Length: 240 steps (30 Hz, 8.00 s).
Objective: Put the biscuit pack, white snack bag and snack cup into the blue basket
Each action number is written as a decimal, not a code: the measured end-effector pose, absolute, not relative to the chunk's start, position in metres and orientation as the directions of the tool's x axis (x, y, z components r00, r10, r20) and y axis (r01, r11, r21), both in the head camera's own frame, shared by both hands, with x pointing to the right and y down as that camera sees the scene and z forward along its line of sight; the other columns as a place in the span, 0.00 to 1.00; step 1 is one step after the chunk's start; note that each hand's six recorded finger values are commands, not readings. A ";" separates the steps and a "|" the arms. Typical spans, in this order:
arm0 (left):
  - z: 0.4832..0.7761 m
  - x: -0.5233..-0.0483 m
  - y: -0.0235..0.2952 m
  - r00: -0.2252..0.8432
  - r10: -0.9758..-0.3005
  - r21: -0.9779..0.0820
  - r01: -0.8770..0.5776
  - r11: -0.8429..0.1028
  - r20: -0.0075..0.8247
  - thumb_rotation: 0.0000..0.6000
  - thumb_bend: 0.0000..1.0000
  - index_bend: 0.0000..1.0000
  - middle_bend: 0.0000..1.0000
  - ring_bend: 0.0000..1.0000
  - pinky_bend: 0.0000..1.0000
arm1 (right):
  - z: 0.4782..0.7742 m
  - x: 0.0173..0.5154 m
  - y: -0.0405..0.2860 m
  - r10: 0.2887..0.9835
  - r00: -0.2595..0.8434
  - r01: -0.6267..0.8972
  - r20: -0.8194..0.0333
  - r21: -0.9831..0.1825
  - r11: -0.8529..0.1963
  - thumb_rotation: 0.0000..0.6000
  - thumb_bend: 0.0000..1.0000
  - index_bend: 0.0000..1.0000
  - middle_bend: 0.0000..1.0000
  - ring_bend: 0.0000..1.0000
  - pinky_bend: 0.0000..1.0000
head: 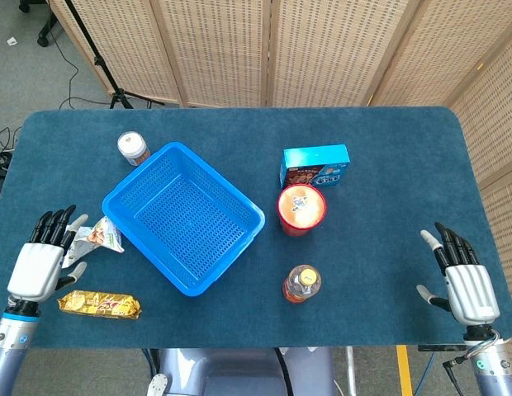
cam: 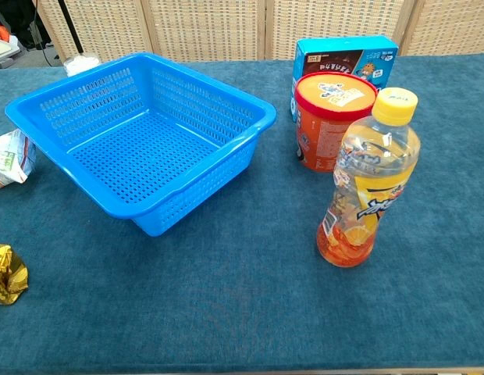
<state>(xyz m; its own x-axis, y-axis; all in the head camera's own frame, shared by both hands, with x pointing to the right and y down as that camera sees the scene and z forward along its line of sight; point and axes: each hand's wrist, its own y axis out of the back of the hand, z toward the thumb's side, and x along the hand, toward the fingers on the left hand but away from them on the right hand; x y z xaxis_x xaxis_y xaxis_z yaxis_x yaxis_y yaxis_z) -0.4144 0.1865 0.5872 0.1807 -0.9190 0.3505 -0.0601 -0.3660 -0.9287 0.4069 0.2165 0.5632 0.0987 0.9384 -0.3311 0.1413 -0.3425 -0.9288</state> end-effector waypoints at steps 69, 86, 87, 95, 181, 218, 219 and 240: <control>0.578 -0.441 0.239 0.248 -0.588 -0.625 0.105 -0.774 0.770 1.00 0.25 0.08 0.00 0.00 0.06 | 0.551 0.409 0.216 0.954 0.099 0.176 -0.281 -0.939 -0.295 1.00 0.18 0.11 0.00 0.00 0.10; 0.624 -0.428 0.254 0.215 -0.544 -0.578 0.147 -0.803 0.811 1.00 0.27 0.14 0.02 0.02 0.10 | 0.547 0.410 0.215 0.958 0.096 0.192 -0.270 -0.939 -0.284 1.00 0.18 0.11 0.00 0.00 0.10; 0.626 -0.427 0.254 0.214 -0.544 -0.577 0.145 -0.804 0.812 1.00 0.27 0.16 0.03 0.02 0.11 | 0.547 0.410 0.215 0.958 0.096 0.193 -0.270 -0.939 -0.284 1.00 0.18 0.11 0.00 0.00 0.10; 0.644 -0.416 0.256 0.217 -0.552 -0.585 0.133 -0.800 0.805 1.00 0.29 0.36 0.09 0.07 0.19 | 0.546 0.411 0.214 0.959 0.091 0.197 -0.269 -0.939 -0.283 1.00 0.18 0.11 0.00 0.00 0.08; 0.608 -0.309 0.108 0.291 -0.904 -0.939 -0.044 -0.340 0.314 1.00 0.25 0.22 0.00 0.00 0.19 | 0.541 0.417 0.213 0.967 0.038 0.216 -0.251 -0.943 -0.253 1.00 0.18 0.11 0.00 0.00 0.08; 0.614 -0.493 0.130 -0.037 -0.809 -0.798 0.142 -0.585 0.586 1.00 0.10 0.22 0.00 0.00 0.19 | 0.547 0.407 0.215 0.961 0.060 0.214 -0.270 -0.937 -0.277 1.00 0.18 0.11 0.00 0.00 0.08; 0.617 -0.494 0.130 -0.038 -0.805 -0.795 0.139 -0.591 0.592 1.00 0.10 0.22 0.00 0.00 0.19 | 0.547 0.407 0.215 0.961 0.060 0.214 -0.270 -0.937 -0.277 1.00 0.18 0.11 0.00 0.00 0.08; 0.681 -0.473 0.154 0.010 -0.785 -0.779 0.133 -0.613 0.619 1.00 0.12 0.30 0.00 0.04 0.19 | 0.549 0.407 0.216 0.957 0.065 0.222 -0.284 -0.930 -0.291 1.00 0.18 0.11 0.00 0.00 0.08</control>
